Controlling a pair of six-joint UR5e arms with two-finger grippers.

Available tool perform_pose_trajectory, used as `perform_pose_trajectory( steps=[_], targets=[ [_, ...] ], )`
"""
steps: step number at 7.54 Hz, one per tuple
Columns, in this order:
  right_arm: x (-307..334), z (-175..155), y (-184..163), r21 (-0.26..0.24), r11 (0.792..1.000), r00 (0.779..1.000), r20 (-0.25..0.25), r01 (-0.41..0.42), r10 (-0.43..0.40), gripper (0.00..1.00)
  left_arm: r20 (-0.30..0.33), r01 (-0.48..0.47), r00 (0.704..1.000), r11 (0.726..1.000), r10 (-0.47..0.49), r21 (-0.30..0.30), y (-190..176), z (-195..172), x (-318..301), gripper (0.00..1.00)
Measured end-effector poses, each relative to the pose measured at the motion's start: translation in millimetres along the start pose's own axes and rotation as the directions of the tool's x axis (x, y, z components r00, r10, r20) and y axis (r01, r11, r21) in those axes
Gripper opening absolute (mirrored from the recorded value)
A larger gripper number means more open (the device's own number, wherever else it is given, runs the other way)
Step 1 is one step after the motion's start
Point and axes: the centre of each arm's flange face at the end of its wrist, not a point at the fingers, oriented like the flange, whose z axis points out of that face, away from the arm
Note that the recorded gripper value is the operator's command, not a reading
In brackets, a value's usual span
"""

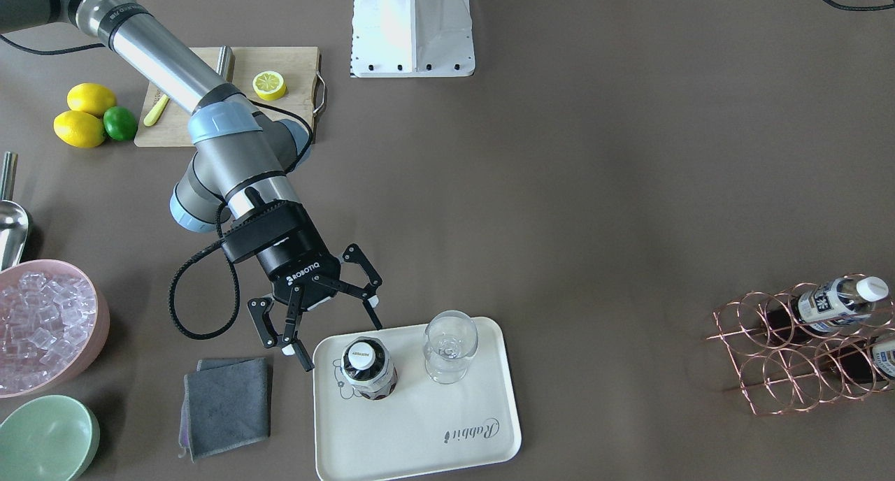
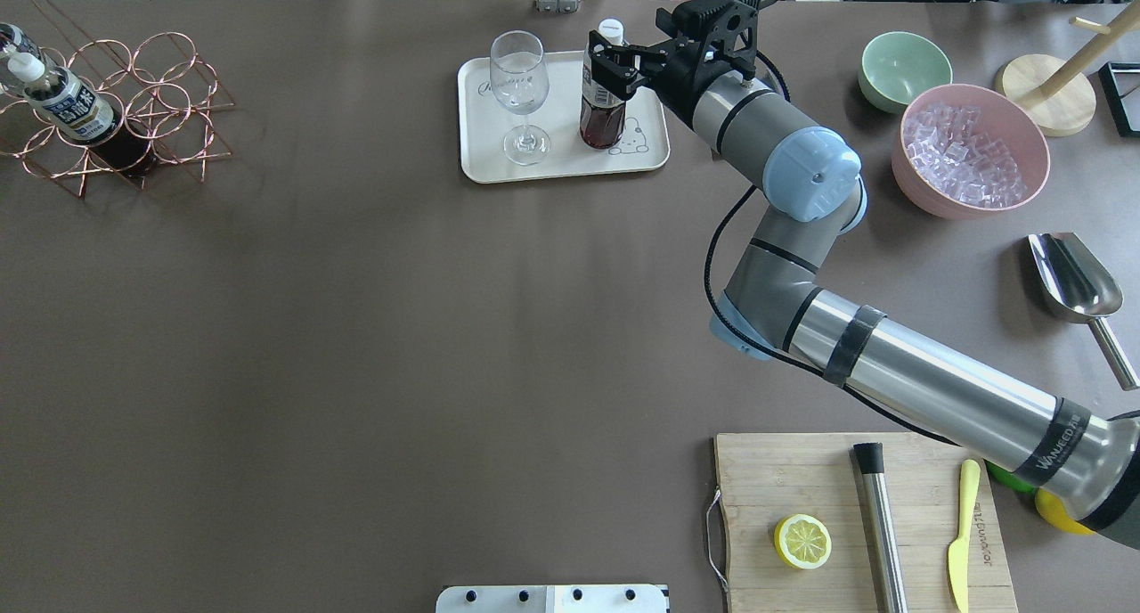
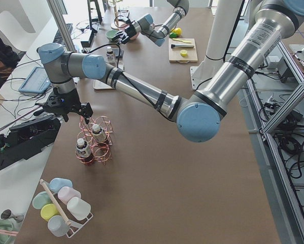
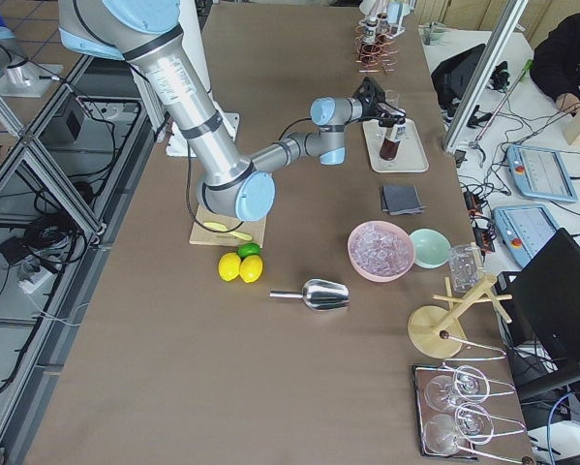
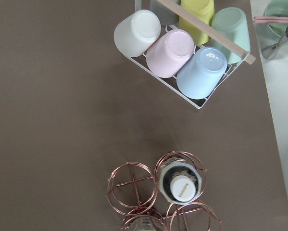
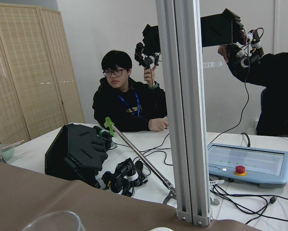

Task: Take tea from basket to plate

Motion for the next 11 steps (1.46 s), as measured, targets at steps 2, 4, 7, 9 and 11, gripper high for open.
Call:
perform_pose_trajectory(
  steps=[2,4,7,9,11],
  targets=[
    [-2.2,-34.6,-6.6,-0.080,0.997,0.999,0.047,0.011,-0.007,1.00,0.011,-0.055,0.998,0.998,0.055,-0.004,-0.7,2.5,-53.8,0.98],
    [-5.0,-76.8,-10.7,-0.214,0.976,0.995,0.101,0.027,-0.005,1.00,0.017,-0.143,0.990,0.990,0.143,-0.009,-8.1,22.6,-126.6,0.98],
    [29.3,-141.2,-17.5,-0.447,0.894,0.991,0.131,0.035,0.027,1.00,-0.003,-0.491,0.871,0.868,0.492,-0.077,-15.1,41.7,-189.8,0.98],
    [97.6,-169.4,-37.1,-0.593,0.805,0.992,0.094,-0.008,0.079,1.00,-0.029,-0.697,0.716,0.710,0.698,-0.106,-22.8,52.9,-204.6,0.98],
    [184.4,-216.1,-40.9,-0.715,0.689,0.988,-0.011,-0.116,0.155,1.00,-0.054,-0.798,0.598,0.588,0.800,-0.132,-36.5,70.7,-223.4,0.98]
  ],
)
